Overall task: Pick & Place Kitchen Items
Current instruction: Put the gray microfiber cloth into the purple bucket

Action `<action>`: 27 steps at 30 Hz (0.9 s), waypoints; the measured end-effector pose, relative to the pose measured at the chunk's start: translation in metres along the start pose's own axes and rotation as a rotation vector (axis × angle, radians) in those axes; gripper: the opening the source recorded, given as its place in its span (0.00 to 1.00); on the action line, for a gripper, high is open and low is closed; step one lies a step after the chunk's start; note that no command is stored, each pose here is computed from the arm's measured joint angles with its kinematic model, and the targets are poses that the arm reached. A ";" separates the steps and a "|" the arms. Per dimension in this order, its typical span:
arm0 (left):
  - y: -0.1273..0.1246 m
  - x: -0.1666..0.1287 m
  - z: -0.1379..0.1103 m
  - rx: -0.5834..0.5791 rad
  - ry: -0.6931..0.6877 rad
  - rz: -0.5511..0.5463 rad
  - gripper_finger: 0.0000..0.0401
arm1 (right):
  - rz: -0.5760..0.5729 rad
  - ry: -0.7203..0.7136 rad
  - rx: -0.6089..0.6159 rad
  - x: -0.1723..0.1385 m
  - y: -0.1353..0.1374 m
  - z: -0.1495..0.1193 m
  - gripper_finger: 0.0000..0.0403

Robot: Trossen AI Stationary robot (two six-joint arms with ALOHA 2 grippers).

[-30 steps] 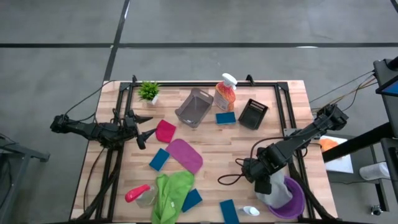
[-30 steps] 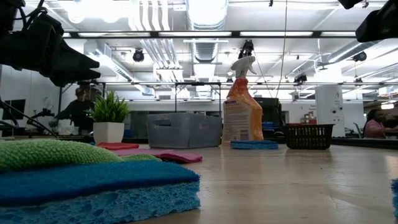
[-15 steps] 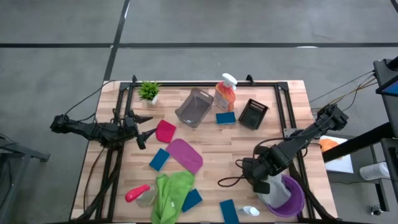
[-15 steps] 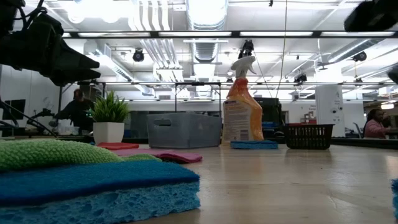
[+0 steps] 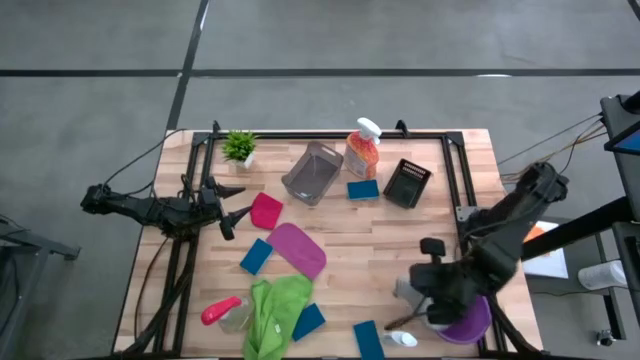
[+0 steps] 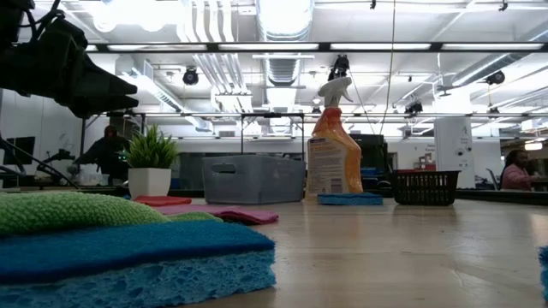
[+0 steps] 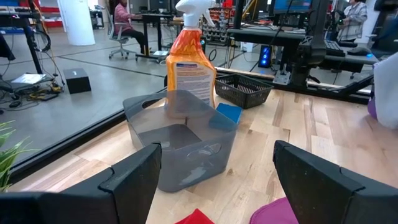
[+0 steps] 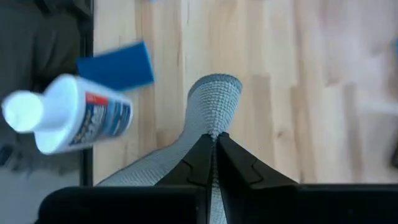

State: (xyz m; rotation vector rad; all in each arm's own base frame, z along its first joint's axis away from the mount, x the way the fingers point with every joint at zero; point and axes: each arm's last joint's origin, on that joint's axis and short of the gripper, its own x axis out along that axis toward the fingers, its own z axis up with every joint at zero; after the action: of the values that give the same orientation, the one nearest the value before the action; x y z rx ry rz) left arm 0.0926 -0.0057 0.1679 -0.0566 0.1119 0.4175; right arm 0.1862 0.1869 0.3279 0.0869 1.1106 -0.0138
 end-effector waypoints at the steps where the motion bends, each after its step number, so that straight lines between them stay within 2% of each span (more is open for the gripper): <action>1: 0.000 0.000 0.000 0.000 0.000 0.000 0.78 | -0.008 -0.039 -0.007 -0.006 0.001 -0.003 0.04; 13: 0.000 0.000 0.000 0.000 -0.001 0.008 0.78 | 0.004 -0.396 -0.046 -0.067 -0.001 -0.043 0.04; 19: 0.000 0.000 0.000 -0.002 -0.001 0.008 0.78 | 0.085 -0.422 -0.035 -0.086 -0.006 -0.053 0.04; 27: 0.000 0.000 0.000 -0.003 -0.001 0.008 0.78 | 0.199 -0.427 -0.040 -0.122 -0.005 -0.048 0.04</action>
State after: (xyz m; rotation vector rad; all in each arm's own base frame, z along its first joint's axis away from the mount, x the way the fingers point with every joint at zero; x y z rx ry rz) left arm 0.0925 -0.0055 0.1678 -0.0593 0.1106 0.4258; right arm 0.0888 0.1816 0.4153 0.1510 0.6720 0.1619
